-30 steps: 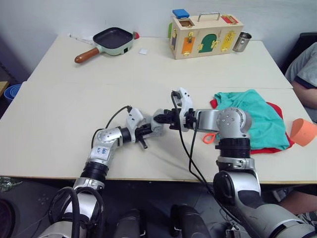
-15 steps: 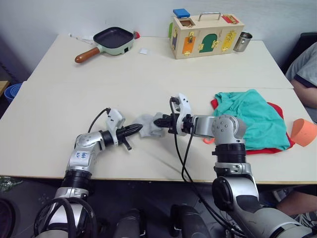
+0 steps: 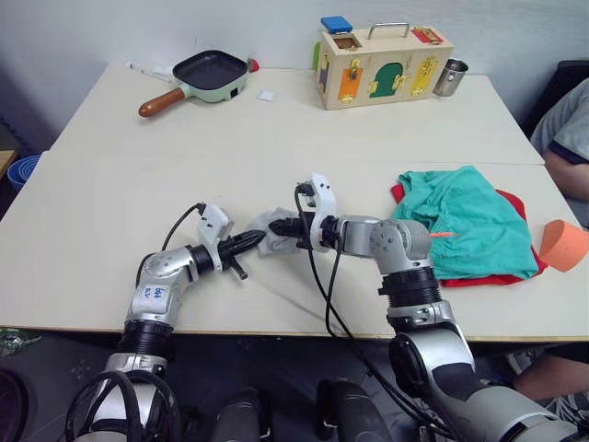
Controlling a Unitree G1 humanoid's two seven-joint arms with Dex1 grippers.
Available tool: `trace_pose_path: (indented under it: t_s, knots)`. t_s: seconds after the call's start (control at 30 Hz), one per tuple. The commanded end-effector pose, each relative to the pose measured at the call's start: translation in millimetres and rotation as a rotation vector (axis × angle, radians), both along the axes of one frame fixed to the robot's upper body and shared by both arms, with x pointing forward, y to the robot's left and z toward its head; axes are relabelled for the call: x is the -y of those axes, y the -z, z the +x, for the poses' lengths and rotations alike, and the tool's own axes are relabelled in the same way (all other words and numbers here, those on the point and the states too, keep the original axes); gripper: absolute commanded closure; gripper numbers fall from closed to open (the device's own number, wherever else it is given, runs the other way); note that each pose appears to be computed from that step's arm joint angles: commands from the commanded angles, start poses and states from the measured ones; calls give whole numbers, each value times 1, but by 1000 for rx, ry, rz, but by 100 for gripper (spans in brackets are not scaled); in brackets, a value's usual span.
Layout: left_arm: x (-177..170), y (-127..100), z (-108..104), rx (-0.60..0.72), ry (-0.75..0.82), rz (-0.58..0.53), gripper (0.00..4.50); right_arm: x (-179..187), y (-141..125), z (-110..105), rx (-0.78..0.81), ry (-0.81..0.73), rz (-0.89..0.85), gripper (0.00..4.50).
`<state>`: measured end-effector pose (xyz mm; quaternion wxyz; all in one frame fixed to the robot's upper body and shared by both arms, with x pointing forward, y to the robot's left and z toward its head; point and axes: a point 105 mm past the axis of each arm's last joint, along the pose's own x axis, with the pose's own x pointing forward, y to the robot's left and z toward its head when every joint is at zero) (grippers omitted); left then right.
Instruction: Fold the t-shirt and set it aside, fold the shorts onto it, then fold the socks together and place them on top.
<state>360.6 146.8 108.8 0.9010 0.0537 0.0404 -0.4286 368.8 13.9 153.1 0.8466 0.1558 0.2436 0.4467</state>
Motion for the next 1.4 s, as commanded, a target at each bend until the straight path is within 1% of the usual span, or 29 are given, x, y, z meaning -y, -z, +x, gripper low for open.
trace_pose_path:
  t_s: [0.03, 0.07, 0.1, 0.17, 0.27, 0.37, 0.4, 0.47, 0.5, 0.53, 0.63, 0.7, 0.77, 0.8, 0.83, 0.87, 0.93, 1.0, 1.1, 1.2, 1.3, 1.4]
  knots:
    - [-18, -12, -10, 13, -7, -8, 450, -6, -21, -12, 130, -121, 33, 234]
    - [-25, -16, -12, 16, -14, -10, 450, -6, -24, -18, 162, -171, 27, 205]
    - [-32, -21, -13, 20, -27, -12, 450, -6, -26, -24, 189, -228, 25, 162]
    - [-46, -28, -16, 24, -47, -13, 450, -3, -31, -36, 247, -331, 30, 99]
    - [-54, -34, -19, 21, -56, -4, 450, 1, -34, -40, 309, -382, 20, 3]
    - [-61, -52, -20, 51, -70, -36, 450, 16, -40, -37, 393, -390, 19, 3]
    - [-61, -60, -20, 65, -67, -63, 450, 22, -43, -37, 408, -392, 29, 3]
    - [-44, -90, -28, 111, 27, -167, 450, 45, -48, -36, 452, -374, 57, 3]
    - [-35, -100, -32, 122, 70, -201, 450, 54, -49, -36, 468, -367, 60, 3]
    - [-25, -105, -36, 122, 119, -204, 450, 62, -49, -33, 507, -340, 61, 3]
    - [0, -108, -32, 118, 188, -170, 450, 74, -42, -22, 597, -244, 33, 61]
    - [15, -106, -26, 116, 217, -141, 450, 77, -37, -12, 652, -168, 0, 127]
    - [27, -93, -15, 106, 219, -61, 450, 75, -27, -6, 708, -138, -61, 192]
    - [32, -85, -7, 114, 205, -16, 450, 72, -22, -2, 729, -124, -86, 233]
    - [35, -79, 3, 112, 180, 0, 450, 69, -18, 2, 753, -102, -103, 261]
    - [40, -72, 11, 111, 163, 5, 450, 64, -15, 5, 766, -82, -111, 299]
    - [47, -57, 19, 66, 154, 29, 450, 55, -11, 10, 772, -54, -119, 361]
    - [48, -45, 23, 42, 143, 66, 450, 49, -6, 11, 767, -60, -125, 438]
    - [47, -28, 23, -14, 131, 56, 450, 44, -2, 8, 773, -70, -128, 445]
    - [39, -4, 19, -71, 111, 104, 450, 38, 3, 4, 769, -101, -138, 445]
    - [33, 3, 20, -71, 88, 132, 450, 36, 5, 2, 767, -117, -143, 445]
    - [26, 6, 20, -93, 43, 84, 450, 39, 23, 4, 733, -110, -206, 445]
